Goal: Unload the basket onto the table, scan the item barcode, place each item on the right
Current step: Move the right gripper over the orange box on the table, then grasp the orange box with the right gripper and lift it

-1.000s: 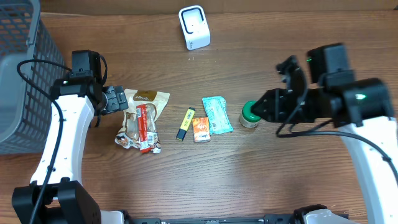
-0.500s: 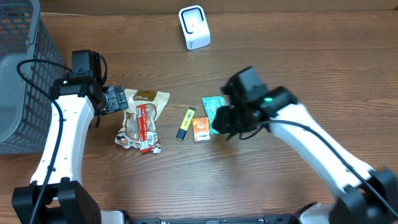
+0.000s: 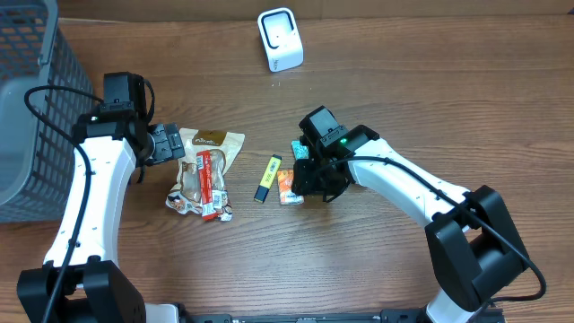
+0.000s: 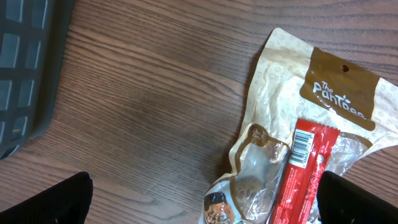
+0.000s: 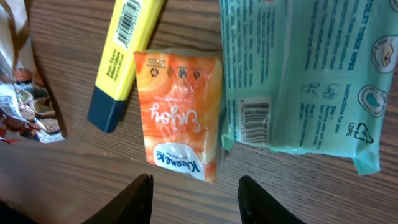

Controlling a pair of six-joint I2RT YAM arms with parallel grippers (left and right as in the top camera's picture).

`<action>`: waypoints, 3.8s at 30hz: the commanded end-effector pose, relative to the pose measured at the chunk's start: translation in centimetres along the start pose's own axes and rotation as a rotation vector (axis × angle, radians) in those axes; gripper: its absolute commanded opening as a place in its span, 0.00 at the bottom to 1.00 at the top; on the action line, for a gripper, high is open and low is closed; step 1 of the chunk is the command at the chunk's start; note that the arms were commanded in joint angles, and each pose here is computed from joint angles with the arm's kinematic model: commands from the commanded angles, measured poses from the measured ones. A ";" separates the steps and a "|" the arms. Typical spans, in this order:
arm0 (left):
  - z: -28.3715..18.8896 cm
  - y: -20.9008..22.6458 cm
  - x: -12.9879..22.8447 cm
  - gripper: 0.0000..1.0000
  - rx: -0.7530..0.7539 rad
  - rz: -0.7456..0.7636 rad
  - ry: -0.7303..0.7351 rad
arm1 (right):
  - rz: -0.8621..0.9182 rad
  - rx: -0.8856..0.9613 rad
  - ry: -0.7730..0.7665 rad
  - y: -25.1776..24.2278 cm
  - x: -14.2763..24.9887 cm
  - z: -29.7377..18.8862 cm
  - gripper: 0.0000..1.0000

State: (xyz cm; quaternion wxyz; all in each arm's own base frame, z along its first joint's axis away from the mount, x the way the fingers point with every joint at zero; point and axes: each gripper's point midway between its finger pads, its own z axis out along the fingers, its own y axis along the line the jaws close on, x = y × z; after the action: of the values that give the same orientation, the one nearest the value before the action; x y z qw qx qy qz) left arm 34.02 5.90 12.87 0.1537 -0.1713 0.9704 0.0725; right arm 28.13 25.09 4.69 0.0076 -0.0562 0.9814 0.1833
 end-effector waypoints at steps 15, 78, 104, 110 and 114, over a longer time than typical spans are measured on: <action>0.2 0.2 -0.2 1.00 -0.012 -0.007 0.000 | 0.084 0.036 0.010 -1.5 0.3 2.4 0.45; 0.2 0.2 -0.2 1.00 -0.011 -0.007 0.000 | -0.018 -0.437 0.125 5.1 0.2 -1.3 0.04; 0.2 0.2 -0.2 1.00 -0.012 -0.007 0.000 | -0.284 -1.235 0.002 7.2 -1.0 -18.5 0.04; 0.2 0.2 -0.2 1.00 -0.011 -0.007 0.000 | -0.323 -1.233 -0.051 7.6 0.6 -22.2 0.04; 0.2 0.2 -0.2 1.00 -0.011 -0.007 0.000 | -0.371 -1.227 -0.121 7.7 2.2 -25.5 0.04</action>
State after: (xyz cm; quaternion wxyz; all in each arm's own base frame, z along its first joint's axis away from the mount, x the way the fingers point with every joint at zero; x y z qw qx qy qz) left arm 34.01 5.90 12.87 0.1535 -0.1713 0.9705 0.0725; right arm 26.88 24.08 26.61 0.0097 -0.1699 0.6910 0.7025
